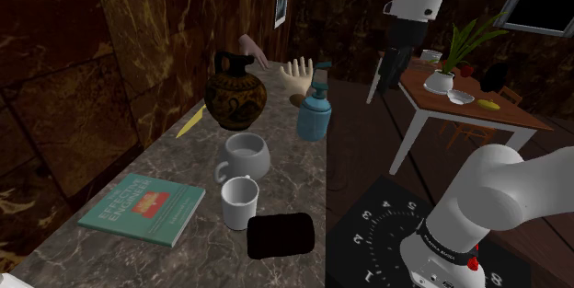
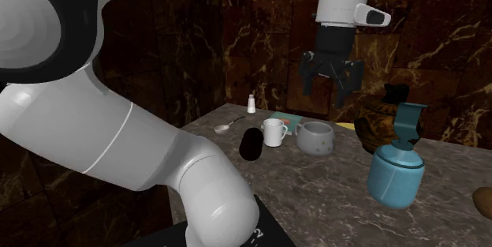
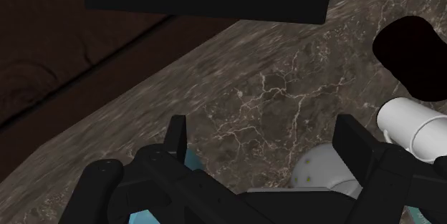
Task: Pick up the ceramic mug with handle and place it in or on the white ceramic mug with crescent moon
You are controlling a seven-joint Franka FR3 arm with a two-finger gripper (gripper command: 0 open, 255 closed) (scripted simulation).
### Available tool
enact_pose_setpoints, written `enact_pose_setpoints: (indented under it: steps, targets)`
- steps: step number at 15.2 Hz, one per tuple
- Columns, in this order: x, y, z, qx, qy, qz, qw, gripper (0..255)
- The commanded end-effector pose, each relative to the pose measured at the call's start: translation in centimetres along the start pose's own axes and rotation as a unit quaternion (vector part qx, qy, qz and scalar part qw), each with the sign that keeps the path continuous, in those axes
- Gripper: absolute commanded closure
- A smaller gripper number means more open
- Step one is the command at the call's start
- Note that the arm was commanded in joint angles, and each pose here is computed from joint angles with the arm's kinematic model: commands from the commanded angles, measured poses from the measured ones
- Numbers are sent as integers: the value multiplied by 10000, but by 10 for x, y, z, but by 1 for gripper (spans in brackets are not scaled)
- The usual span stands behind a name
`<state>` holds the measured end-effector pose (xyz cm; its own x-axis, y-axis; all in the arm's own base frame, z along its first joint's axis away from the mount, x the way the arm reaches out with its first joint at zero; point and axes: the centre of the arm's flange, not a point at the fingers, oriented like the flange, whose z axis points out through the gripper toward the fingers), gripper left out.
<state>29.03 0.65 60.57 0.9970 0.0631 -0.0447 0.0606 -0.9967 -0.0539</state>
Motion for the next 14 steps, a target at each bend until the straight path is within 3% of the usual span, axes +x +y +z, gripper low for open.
enact_pose_setpoints:
  steps: [1, 14]
  targets:
    - [0, 0, 0, 0, 0, 0, 10000, 0]
    - [54, -148, 79, -215, 56, 51, 9997, 0]
